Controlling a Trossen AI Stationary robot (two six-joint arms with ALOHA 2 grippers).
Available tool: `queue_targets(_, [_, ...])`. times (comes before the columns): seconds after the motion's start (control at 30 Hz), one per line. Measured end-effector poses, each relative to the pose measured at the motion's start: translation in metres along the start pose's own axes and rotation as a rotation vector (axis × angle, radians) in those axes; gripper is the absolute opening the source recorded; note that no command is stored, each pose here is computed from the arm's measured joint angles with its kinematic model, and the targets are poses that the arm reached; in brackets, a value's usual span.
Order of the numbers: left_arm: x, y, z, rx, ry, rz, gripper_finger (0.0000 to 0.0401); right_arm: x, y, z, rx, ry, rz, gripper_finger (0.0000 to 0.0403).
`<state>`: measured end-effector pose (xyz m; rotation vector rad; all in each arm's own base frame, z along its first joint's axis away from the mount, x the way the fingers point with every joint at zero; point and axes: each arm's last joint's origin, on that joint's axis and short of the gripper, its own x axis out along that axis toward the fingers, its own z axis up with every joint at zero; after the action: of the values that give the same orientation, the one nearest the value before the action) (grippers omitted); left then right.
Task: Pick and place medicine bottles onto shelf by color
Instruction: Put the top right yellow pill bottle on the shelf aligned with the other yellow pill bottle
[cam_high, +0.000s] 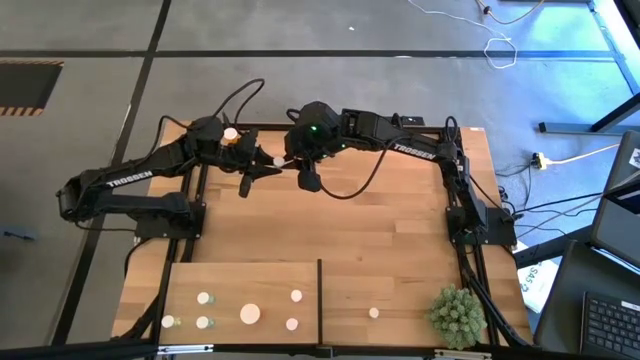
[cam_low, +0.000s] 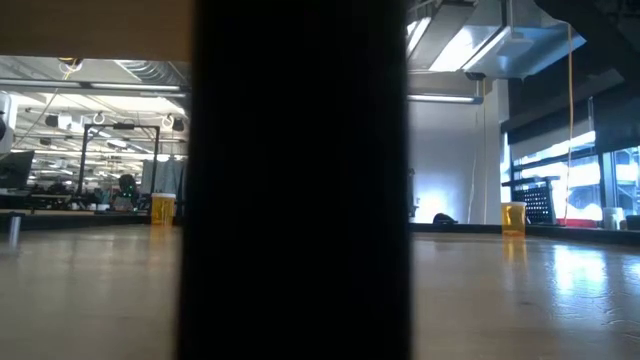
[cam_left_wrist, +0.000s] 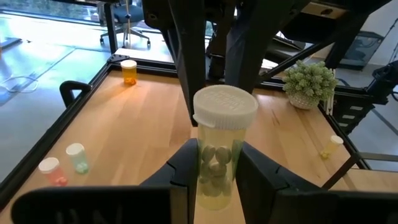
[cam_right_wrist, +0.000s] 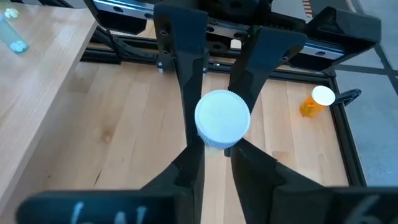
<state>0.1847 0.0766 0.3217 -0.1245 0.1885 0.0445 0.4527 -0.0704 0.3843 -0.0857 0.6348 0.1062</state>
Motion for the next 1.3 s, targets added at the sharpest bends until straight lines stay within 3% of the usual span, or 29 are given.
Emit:
queue_targets(0.37, [-0.004,-0.001,-0.001,-0.003,0.016,0.022,0.0073,-0.001,0.000,0.002,-0.002,-0.014,-0.006,0.0163])
queue_targets(0.6, [-0.029,-0.010,-0.001,0.006,0.033,0.101,0.0073,-0.010,0.001,0.003,0.022,0.001,-0.003,0.0168])
queue_targets(0.8, [-0.062,-0.023,-0.006,-0.066,0.046,0.121,0.0073,-0.017,0.000,0.005,0.056,-0.007,-0.009,0.0167])
queue_targets(0.93, [-0.085,-0.036,-0.010,-0.101,0.043,0.050,0.0073,-0.019,0.000,0.005,0.058,-0.012,-0.010,0.0166])
queue_targets(1.1, [-0.119,-0.055,-0.011,-0.065,-0.045,-0.120,0.0073,-0.021,0.000,0.006,0.058,-0.015,-0.004,0.0166])
queue_targets(1.3, [-0.146,-0.071,-0.022,-0.080,-0.056,-0.303,0.0073,-0.021,0.000,0.006,0.054,-0.021,-0.005,0.0166])
